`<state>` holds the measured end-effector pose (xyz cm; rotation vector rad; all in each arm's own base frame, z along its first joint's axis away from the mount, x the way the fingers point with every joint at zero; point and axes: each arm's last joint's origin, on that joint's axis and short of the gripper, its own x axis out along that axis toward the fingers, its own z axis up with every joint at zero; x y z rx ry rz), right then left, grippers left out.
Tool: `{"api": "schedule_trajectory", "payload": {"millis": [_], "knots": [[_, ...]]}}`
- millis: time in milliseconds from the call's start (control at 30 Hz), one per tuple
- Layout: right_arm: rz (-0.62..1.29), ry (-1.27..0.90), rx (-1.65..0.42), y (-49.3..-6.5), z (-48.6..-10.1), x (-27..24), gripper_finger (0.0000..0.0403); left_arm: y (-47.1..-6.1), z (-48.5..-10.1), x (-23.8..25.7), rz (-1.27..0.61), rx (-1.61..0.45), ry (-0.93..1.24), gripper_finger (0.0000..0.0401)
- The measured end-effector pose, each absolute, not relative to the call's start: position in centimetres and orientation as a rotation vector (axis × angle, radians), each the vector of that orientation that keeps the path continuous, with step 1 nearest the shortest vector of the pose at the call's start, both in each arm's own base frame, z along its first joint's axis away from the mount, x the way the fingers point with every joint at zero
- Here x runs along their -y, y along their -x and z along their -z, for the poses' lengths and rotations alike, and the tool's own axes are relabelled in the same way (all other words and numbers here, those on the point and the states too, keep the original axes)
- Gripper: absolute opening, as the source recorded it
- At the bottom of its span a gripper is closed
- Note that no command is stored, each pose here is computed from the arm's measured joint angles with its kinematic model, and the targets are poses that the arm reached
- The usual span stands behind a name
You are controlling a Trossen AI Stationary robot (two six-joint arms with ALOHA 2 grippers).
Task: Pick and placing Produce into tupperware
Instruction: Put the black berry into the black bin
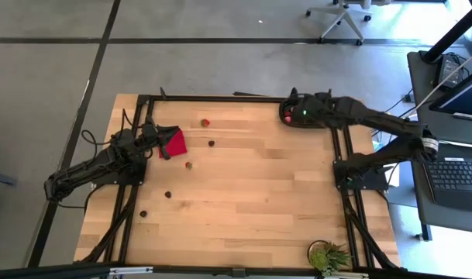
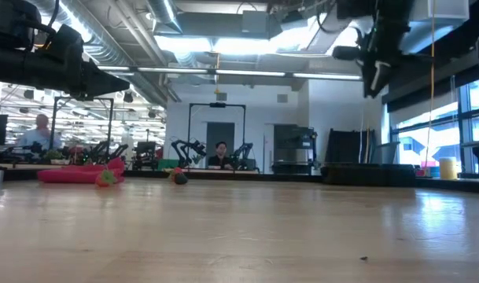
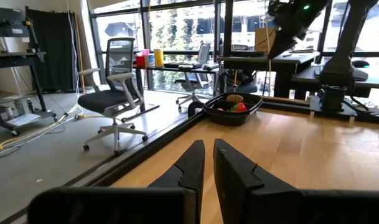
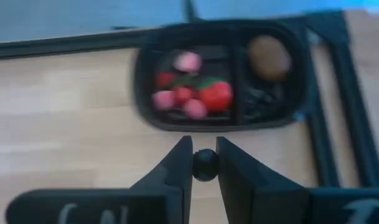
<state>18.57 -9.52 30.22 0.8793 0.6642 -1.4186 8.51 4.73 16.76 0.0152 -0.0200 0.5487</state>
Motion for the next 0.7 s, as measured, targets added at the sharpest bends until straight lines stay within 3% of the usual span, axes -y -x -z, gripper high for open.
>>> {"api": "schedule_trajectory", "payload": {"millis": [267,700], "knots": [[1.621,-1.038,-0.801,-16.6,-28.4,13.7,0.0065,-8.5,-16.8,-4.7,-0.549,0.02,-0.016,0.0027],[1.758,-1.086,-0.896,-17.1,-24.0,19.2,0.0066,-8.5,-16.8,-4.7,-0.549,0.02,-0.016,0.0027]]}}
